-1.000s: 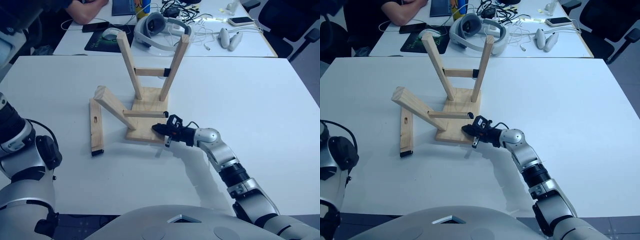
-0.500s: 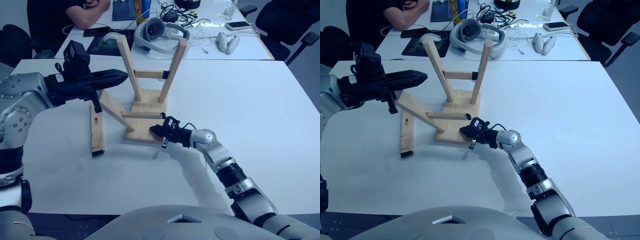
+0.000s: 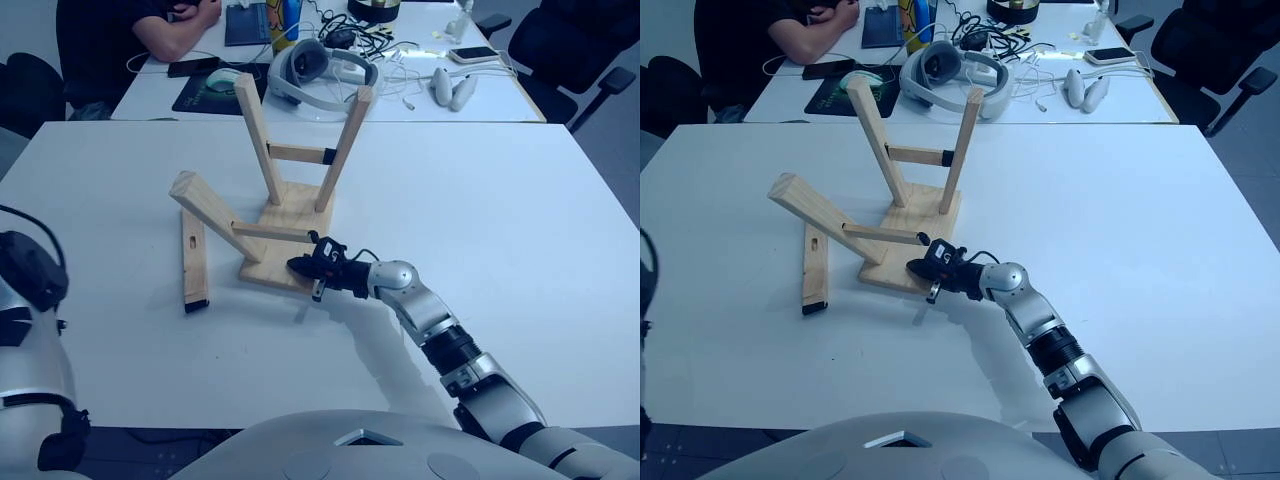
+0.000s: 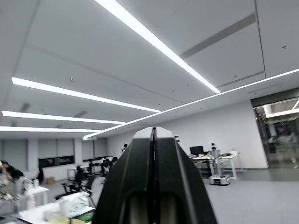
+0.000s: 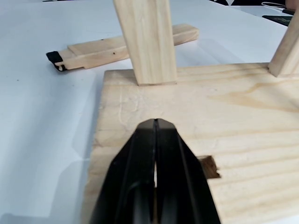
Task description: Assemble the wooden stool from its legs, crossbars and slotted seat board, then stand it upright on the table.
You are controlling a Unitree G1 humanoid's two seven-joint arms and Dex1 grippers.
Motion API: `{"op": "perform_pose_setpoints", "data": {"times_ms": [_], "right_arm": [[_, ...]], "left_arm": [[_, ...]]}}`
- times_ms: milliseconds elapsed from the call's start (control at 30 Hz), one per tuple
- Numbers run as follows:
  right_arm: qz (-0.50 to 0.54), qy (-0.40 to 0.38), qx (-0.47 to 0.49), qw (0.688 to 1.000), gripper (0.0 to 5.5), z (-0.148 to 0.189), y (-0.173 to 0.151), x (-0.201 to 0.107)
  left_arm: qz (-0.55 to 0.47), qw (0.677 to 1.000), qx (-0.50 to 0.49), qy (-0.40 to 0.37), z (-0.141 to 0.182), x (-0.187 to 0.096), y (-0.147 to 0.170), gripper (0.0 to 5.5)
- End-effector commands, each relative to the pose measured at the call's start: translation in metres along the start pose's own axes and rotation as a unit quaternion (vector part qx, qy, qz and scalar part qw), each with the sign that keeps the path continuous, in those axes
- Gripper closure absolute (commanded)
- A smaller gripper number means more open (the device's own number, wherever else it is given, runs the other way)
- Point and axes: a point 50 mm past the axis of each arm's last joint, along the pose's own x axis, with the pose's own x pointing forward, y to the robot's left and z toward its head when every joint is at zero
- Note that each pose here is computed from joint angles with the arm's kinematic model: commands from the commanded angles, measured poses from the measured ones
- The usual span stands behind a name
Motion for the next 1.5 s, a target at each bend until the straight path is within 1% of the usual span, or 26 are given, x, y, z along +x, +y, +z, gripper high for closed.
{"op": "perform_pose_setpoints", "data": {"times_ms": [33,67,100,133,167,200,233,300,367,433,500,567,600,700,767,833,900,933,1033,1133,1167,1267,1367,1400,1433,1500], "right_arm": [[0.022,0.214,0.099,0.972,5.50,-0.095,0.033,-0.024],[0.020,0.213,0.100,0.972,5.50,-0.095,0.033,-0.025],[0.020,0.213,0.101,0.972,5.50,-0.094,0.034,-0.024],[0.022,0.212,0.100,0.972,5.50,-0.094,0.034,-0.024],[0.026,0.214,0.098,0.972,5.50,-0.093,0.035,-0.023],[0.029,0.215,0.096,0.971,5.50,-0.093,0.036,-0.022],[0.035,0.217,0.093,0.971,5.50,-0.092,0.036,-0.022],[0.043,0.224,0.086,0.970,5.50,-0.092,0.038,-0.022],[0.044,0.226,0.087,0.969,5.50,-0.094,0.039,-0.022],[0.040,0.228,0.092,0.969,5.50,-0.096,0.041,-0.023],[0.038,0.230,0.095,0.968,5.50,-0.098,0.042,-0.023],[0.035,0.232,0.096,0.967,5.50,-0.099,0.042,-0.024],[0.034,0.234,0.095,0.967,5.50,-0.100,0.042,-0.024],[0.020,0.261,0.073,0.962,5.50,-0.106,0.036,-0.030],[-0.003,0.293,0.051,0.955,5.50,-0.112,0.029,-0.037],[-0.037,0.324,0.013,0.945,5.50,-0.116,0.015,-0.048],[-0.069,0.337,-0.041,0.938,5.50,-0.111,-0.001,-0.059],[-0.078,0.335,-0.051,0.938,5.50,-0.108,-0.006,-0.061],[-0.076,0.321,-0.092,0.940,5.50,-0.093,-0.018,-0.070],[-0.059,0.311,-0.122,0.941,5.50,-0.084,-0.021,-0.076],[-0.055,0.305,-0.132,0.942,5.50,-0.081,-0.022,-0.078],[-0.040,0.284,-0.142,0.947,5.50,-0.072,-0.021,-0.077],[-0.031,0.261,-0.126,0.957,5.50,-0.068,-0.016,-0.071],[-0.027,0.251,-0.119,0.960,5.50,-0.067,-0.013,-0.069],[-0.030,0.234,-0.110,0.965,5.50,-0.065,-0.011,-0.065],[-0.031,0.213,-0.100,0.972,5.50,-0.062,-0.005,-0.060]], "left_arm": [[-0.030,0.972,-0.144,0.186,-0.100,-0.034,-0.005,5.48],[-0.040,0.950,-0.196,0.240,-0.140,-0.049,-0.016,5.48],[-0.058,0.912,-0.241,0.328,-0.189,-0.074,-0.037,5.48],[-0.072,0.868,-0.258,0.417,-0.232,-0.105,-0.060,5.48],[-0.102,0.826,-0.256,0.492,-0.258,-0.134,-0.084,5.48],[-0.130,0.794,-0.247,0.540,-0.269,-0.154,-0.100,5.48],[-0.140,0.787,-0.239,0.551,-0.267,-0.160,-0.105,5.48],[-0.136,0.805,-0.195,0.544,-0.253,-0.153,-0.095,5.48],[-0.111,0.852,-0.148,0.489,-0.233,-0.125,-0.072,5.48],[-0.061,0.917,-0.100,0.382,-0.205,-0.082,-0.045,5.48],[0.001,0.961,-0.069,0.266,-0.173,-0.050,-0.021,5.48],[0.037,0.978,-0.058,0.199,-0.148,-0.039,-0.007,5.48],[0.046,0.979,-0.054,0.191,-0.141,-0.040,-0.003,5.48],[0.102,0.961,-0.007,0.257,-0.145,-0.071,0.019,5.48],[0.138,0.932,0.046,0.331,-0.155,-0.097,0.032,5.48],[0.152,0.908,0.072,0.384,-0.165,-0.121,0.035,5.48],[0.152,0.902,0.057,0.401,-0.175,-0.135,0.031,5.48],[0.150,0.898,0.054,0.410,-0.180,-0.140,0.029,5.48],[0.169,0.851,0.045,0.495,-0.213,-0.185,0.016,5.48],[0.213,0.819,0.032,0.532,-0.243,-0.212,-0.004,5.48],[0.242,0.813,0.025,0.529,-0.249,-0.216,-0.009,5.48],[0.280,0.803,0.018,0.525,-0.263,-0.222,-0.027,5.48],[0.326,0.799,0.034,0.505,-0.264,-0.224,-0.032,5.48],[0.344,0.801,0.033,0.489,-0.261,-0.223,-0.031,5.29],[0.367,0.802,0.025,0.471,-0.257,-0.222,-0.030,5.25],[0.385,0.803,0.019,0.454,-0.252,-0.218,-0.031,4.90]]}}
